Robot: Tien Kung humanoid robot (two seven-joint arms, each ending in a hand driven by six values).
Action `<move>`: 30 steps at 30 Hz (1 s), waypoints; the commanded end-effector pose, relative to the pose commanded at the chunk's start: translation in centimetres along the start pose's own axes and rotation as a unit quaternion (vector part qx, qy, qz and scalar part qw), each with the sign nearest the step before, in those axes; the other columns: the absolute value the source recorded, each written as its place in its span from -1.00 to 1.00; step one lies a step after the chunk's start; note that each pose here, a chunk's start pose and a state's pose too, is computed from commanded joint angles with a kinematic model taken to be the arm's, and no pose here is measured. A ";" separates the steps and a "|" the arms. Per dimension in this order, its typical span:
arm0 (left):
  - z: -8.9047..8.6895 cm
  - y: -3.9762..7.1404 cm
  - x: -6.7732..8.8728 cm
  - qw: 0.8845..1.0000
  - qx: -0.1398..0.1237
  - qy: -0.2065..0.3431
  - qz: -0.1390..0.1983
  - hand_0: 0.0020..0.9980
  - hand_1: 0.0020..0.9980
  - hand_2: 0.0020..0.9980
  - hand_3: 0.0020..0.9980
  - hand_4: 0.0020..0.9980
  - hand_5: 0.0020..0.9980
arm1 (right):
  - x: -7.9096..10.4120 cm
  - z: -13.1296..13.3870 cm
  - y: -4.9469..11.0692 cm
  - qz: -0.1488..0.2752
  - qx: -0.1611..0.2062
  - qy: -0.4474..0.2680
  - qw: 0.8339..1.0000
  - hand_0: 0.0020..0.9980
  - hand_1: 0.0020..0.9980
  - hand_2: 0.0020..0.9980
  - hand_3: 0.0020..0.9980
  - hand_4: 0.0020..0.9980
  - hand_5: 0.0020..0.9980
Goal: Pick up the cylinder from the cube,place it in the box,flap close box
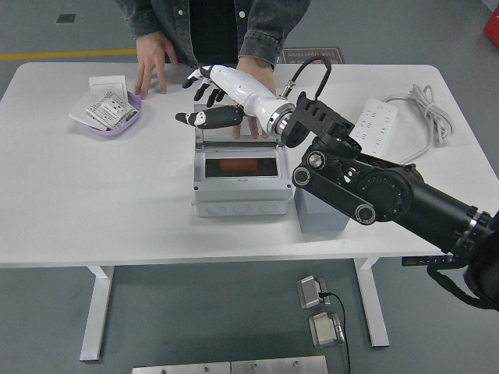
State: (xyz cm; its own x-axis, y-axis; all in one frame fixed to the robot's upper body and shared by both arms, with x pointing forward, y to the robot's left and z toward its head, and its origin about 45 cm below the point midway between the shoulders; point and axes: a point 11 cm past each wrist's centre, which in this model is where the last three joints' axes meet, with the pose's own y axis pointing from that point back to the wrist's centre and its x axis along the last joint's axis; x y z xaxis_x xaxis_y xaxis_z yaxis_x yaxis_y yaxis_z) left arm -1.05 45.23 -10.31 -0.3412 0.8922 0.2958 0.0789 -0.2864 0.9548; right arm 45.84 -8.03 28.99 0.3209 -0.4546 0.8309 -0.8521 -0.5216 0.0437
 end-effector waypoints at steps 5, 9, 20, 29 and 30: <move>0.2 0.0 0.0 1.000 -0.001 -0.002 0.000 0.28 0.35 0.30 0.34 0.50 -0.40 | 1.9 1.8 -0.7 0.024 -0.025 0.001 0.999 0.04 -0.03 0.21 0.47 0.69 0.01; 0.4 0.0 -0.1 1.000 -0.002 -0.004 -0.001 0.28 0.34 0.30 0.34 0.50 -0.40 | 2.6 4.0 -0.8 0.035 -0.054 0.000 0.998 0.06 -0.04 0.21 0.47 0.68 0.01; 0.6 0.1 -0.4 1.000 -0.004 -0.007 -0.004 0.28 0.34 0.30 0.34 0.50 -0.40 | 1.5 7.3 0.1 0.031 -0.087 -0.003 0.996 0.09 -0.04 0.21 0.46 0.67 0.00; 0.6 0.0 -0.7 1.000 -0.008 -0.009 -0.006 0.28 0.34 0.30 0.34 0.50 -0.40 | -0.4 7.6 1.1 0.009 -0.079 -0.004 0.997 0.09 -0.04 0.21 0.46 0.64 0.01; 0.6 0.0 -0.7 1.000 -0.008 -0.009 -0.007 0.28 0.34 0.30 0.34 0.50 -0.40 | -0.7 7.5 1.3 0.004 -0.077 -0.004 0.997 0.09 -0.04 0.21 0.46 0.64 0.01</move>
State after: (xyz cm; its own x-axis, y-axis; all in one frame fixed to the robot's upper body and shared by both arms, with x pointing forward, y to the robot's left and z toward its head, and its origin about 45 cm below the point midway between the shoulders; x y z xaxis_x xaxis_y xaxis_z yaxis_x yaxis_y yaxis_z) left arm -0.25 44.79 -10.46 -0.3245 0.9023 0.2837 0.0594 -0.2799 0.9582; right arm 47.62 -13.82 24.24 0.3161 -0.4649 0.8270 -0.9078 -0.4015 0.1212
